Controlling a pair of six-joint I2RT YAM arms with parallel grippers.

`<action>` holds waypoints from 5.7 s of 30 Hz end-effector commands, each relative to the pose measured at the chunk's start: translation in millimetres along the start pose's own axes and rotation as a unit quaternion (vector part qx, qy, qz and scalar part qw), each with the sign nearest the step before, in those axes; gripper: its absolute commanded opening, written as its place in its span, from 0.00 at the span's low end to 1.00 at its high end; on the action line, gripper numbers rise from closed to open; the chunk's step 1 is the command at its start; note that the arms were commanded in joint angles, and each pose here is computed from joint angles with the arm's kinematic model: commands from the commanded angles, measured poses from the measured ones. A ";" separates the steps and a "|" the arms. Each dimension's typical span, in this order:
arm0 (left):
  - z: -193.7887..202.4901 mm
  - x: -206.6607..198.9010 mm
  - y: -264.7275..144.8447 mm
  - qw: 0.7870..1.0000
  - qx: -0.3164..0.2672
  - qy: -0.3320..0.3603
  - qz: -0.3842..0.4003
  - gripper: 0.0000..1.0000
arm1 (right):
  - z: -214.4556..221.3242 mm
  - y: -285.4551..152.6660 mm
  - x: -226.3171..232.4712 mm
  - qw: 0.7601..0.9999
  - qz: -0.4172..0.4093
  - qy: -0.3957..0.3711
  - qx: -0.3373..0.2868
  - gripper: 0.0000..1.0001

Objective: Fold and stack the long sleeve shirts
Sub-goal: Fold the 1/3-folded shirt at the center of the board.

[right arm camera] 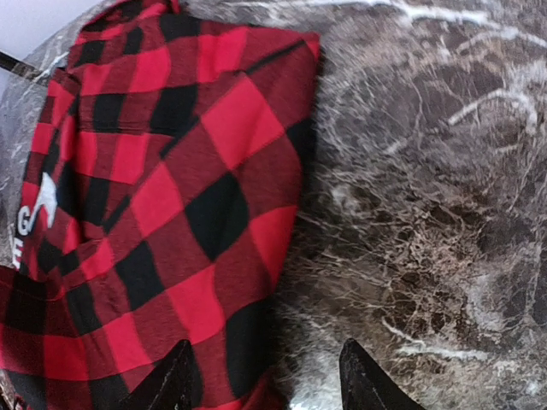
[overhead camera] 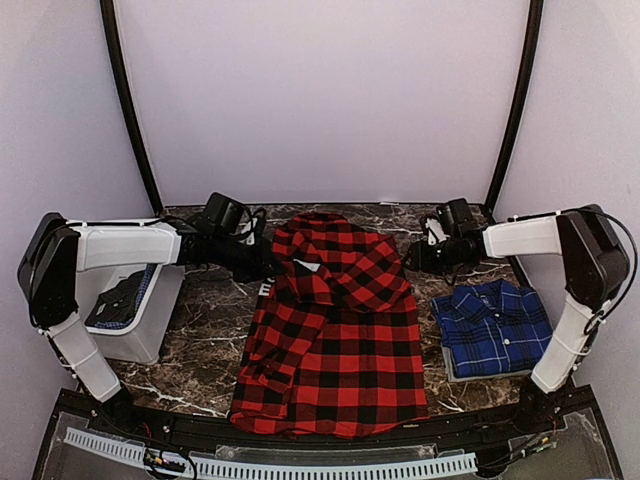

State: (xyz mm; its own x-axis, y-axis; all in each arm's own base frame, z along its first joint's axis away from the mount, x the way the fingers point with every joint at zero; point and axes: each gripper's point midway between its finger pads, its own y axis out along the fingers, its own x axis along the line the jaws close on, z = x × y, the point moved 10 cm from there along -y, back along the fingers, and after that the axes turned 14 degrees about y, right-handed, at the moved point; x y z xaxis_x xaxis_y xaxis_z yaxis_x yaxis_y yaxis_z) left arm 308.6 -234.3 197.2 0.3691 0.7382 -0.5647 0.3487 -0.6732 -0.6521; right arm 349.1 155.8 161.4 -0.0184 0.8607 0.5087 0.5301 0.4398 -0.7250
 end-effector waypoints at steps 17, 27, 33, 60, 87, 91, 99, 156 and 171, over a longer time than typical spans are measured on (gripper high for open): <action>-19.8 14.5 8.8 1.000 -0.014 0.000 -0.018 0.00 | -20.8 83.7 -27.7 0.996 -0.015 0.072 0.043 0.15; -48.1 55.4 14.2 0.996 -0.028 -0.031 -0.074 0.00 | -59.3 123.0 -28.6 0.996 -0.009 0.079 0.027 0.00; -64.6 73.2 35.2 0.996 -0.012 -0.026 -0.087 0.00 | -71.5 124.2 -19.5 0.997 -0.021 0.075 0.031 0.16; 24.5 70.0 72.6 0.987 0.083 -0.130 0.050 0.00 | 28.2 -22.0 20.6 1.000 0.018 0.012 0.017 0.59; -13.9 81.5 41.9 0.996 0.059 -0.060 -0.030 0.00 | 192.6 -81.5 19.8 0.983 0.057 0.039 0.172 0.50; -23.9 62.7 37.1 0.998 0.053 -0.040 -0.017 0.00 | 208.5 -90.7 12.8 0.979 0.067 0.061 0.182 0.45; -45.3 35.1 20.8 1.000 0.029 -0.010 0.003 0.00 | 231.2 -88.5 -3.7 0.973 0.055 0.102 0.199 0.42; -145.5 -22.4 -76.4 0.993 -0.089 0.077 -0.007 0.00 | 218.8 -91.7 38.1 0.985 -0.001 0.057 0.162 0.00; -186.0 9.5 -146.1 0.974 -0.172 0.091 -0.118 0.00 | 226.6 -80.1 113.8 0.971 -0.093 -0.078 0.207 0.00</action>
State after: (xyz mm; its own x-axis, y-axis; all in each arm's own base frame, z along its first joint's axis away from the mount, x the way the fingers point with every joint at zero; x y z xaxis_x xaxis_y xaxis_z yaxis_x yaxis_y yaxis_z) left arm 429.6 -165.7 341.5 0.3988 0.8378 -0.3728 0.6045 -0.5459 -0.5802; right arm 110.8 256.2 160.2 -0.1281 0.8311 0.5412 0.1522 0.5557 -0.8173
